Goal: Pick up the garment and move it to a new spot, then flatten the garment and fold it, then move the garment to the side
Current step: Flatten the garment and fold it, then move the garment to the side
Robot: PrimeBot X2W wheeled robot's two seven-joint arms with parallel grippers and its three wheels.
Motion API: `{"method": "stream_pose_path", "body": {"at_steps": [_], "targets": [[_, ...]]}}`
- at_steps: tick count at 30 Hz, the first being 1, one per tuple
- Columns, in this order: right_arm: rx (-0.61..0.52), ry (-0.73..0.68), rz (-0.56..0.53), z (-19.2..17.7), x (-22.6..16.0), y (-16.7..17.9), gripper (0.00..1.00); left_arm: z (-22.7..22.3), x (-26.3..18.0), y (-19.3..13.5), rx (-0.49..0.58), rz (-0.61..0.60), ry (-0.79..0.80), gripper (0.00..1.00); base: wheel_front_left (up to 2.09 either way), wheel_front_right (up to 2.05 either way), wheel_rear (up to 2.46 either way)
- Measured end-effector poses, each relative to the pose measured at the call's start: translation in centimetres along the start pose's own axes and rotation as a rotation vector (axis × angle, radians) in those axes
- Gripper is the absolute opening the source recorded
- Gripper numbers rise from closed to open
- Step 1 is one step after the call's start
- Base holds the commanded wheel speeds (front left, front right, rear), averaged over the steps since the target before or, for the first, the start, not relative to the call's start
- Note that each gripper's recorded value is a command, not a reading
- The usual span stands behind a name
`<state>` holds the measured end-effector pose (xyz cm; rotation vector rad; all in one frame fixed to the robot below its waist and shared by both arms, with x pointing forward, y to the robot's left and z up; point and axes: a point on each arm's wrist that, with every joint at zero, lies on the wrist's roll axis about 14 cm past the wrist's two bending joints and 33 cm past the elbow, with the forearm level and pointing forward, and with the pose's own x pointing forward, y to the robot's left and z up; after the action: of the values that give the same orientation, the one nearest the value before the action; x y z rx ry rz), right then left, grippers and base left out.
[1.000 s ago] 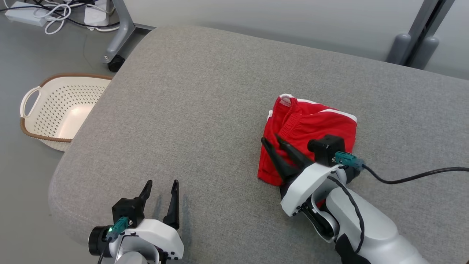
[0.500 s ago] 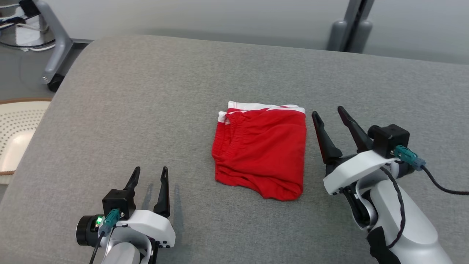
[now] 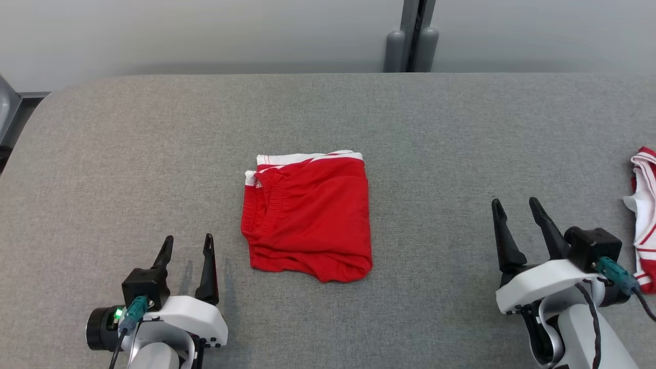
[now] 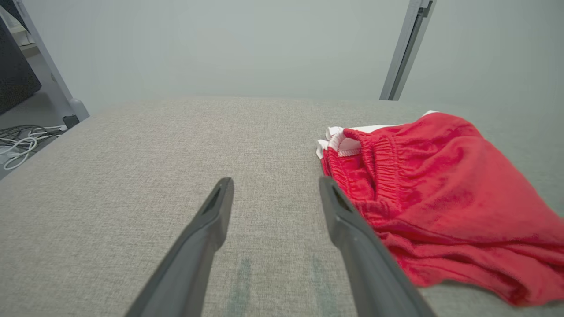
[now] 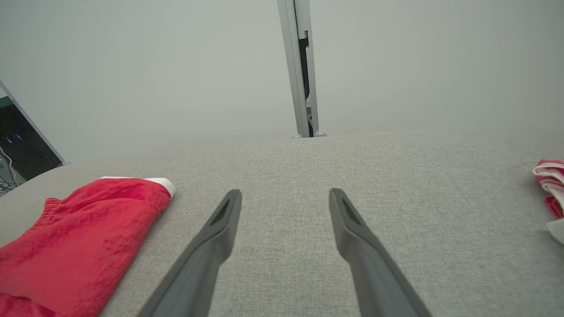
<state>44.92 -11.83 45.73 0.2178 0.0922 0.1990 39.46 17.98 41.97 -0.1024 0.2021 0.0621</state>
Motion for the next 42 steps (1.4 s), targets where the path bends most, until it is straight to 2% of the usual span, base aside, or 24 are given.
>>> {"method": "stream_pose_path", "body": {"at_steps": [8,25,35,42], "targets": [[-0.019,-0.026,-0.05,0.9,-2.6,-1.5,1.0,-0.3,-1.2,-0.2,0.003,-0.01,0.003,1.0,0.0,0.0,0.0],[-0.028,-0.062,-0.069,1.9,-6.2,-1.6,1.0,0.1,-4.0,1.0,0.026,0.012,-0.024,1.0,0.0,0.0,0.0],[-0.026,-0.052,-0.081,1.5,-6.2,-2.0,1.0,0.2,-3.9,1.1,0.03,0.015,-0.029,1.0,0.0,0.0,0.0],[-0.003,-0.024,-0.027,0.5,-4.4,-0.3,1.0,-0.5,-3.6,1.4,0.013,0.026,-0.004,1.0,0.0,0.0,0.0]]}}
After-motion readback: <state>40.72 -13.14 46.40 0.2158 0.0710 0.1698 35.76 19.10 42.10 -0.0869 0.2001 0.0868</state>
